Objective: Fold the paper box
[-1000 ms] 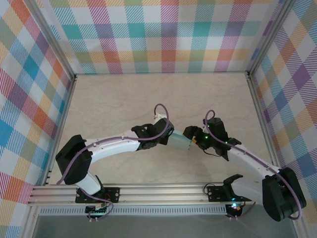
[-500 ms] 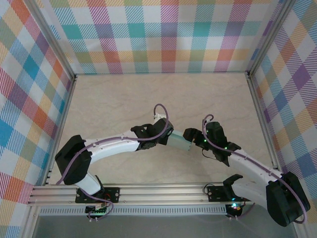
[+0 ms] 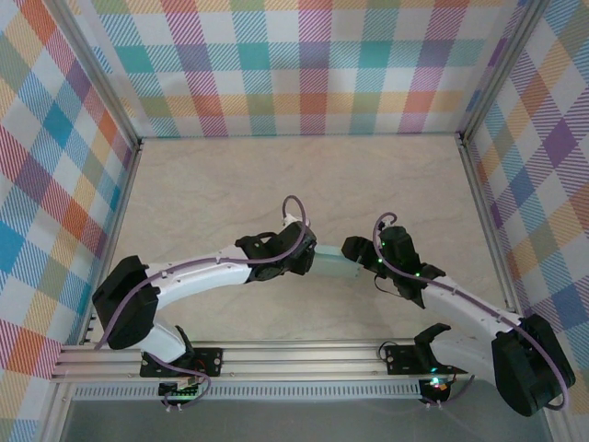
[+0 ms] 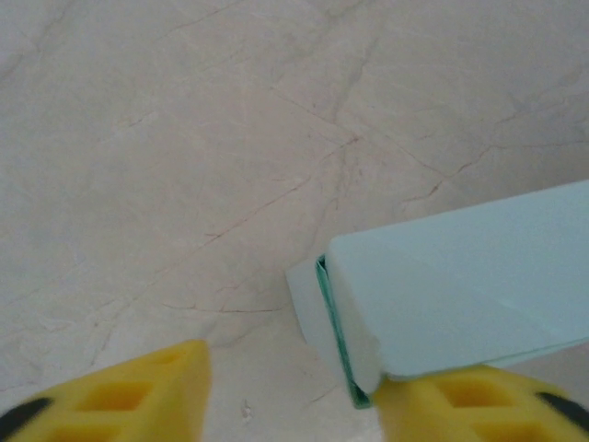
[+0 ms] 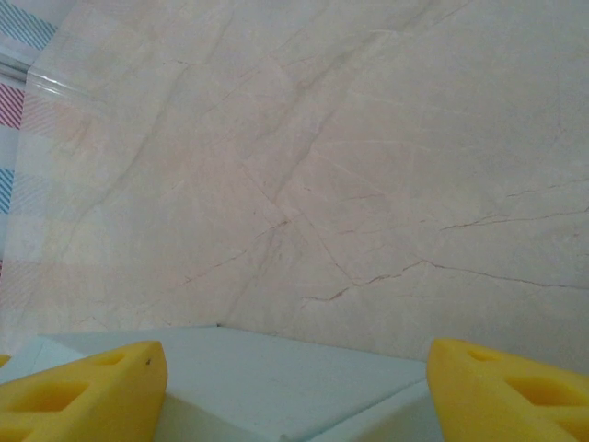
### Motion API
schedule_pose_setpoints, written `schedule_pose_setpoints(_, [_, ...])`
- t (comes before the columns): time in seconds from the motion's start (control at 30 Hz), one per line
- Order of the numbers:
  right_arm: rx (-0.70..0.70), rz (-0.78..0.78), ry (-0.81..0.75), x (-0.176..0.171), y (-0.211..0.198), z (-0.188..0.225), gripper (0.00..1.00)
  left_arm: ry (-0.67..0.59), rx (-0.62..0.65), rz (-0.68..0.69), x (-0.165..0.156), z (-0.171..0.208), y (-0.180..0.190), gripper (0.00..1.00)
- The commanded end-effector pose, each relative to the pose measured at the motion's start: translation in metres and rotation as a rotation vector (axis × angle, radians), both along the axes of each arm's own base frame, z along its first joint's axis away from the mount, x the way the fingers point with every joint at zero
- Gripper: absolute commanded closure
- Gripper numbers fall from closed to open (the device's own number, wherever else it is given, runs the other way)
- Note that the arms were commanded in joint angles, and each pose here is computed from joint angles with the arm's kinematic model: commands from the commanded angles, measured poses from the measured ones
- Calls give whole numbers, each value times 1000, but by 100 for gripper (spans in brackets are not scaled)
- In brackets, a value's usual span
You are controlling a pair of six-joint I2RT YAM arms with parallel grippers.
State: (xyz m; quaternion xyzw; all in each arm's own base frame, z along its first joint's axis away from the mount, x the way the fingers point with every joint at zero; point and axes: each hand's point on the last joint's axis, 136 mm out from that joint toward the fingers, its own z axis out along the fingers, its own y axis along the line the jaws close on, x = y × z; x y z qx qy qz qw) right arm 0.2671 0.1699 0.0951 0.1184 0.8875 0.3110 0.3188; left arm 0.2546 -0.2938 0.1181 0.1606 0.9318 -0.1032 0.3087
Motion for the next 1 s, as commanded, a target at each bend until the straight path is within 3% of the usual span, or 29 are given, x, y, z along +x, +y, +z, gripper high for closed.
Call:
schedule_pose_setpoints(0.0, [-123, 10, 131, -24, -16, -46, 26, 96, 6, -92, -25, -16, -3, 37])
schedule_pose_setpoints(0.2, [-126, 3, 133, -23, -16, -47, 26, 93, 3, -128, -27, -14, -2, 29])
schedule_pose_setpoints(0.5, [-129, 2, 146, -21, -15, -51, 26, 103, -114, -194, -33, -1, -7, 20])
schedule_pose_setpoints(0.67, [-124, 13, 146, -19, -12, -49, 26, 102, -351, -155, -22, 34, -16, 0])
schedule_pose_setpoints(0.83, [-117, 22, 146, -19, -10, -49, 26, 168, -592, -36, 4, 50, -11, 0])
schedule_pose_setpoints(0.9, [-114, 24, 147, -19, -9, -48, 26, 219, -638, 20, 13, 45, -7, 0])
schedule_pose_setpoints(0.97, [-113, 27, 146, -20, -9, -47, 26, 275, -651, 62, 19, 36, -5, 7])
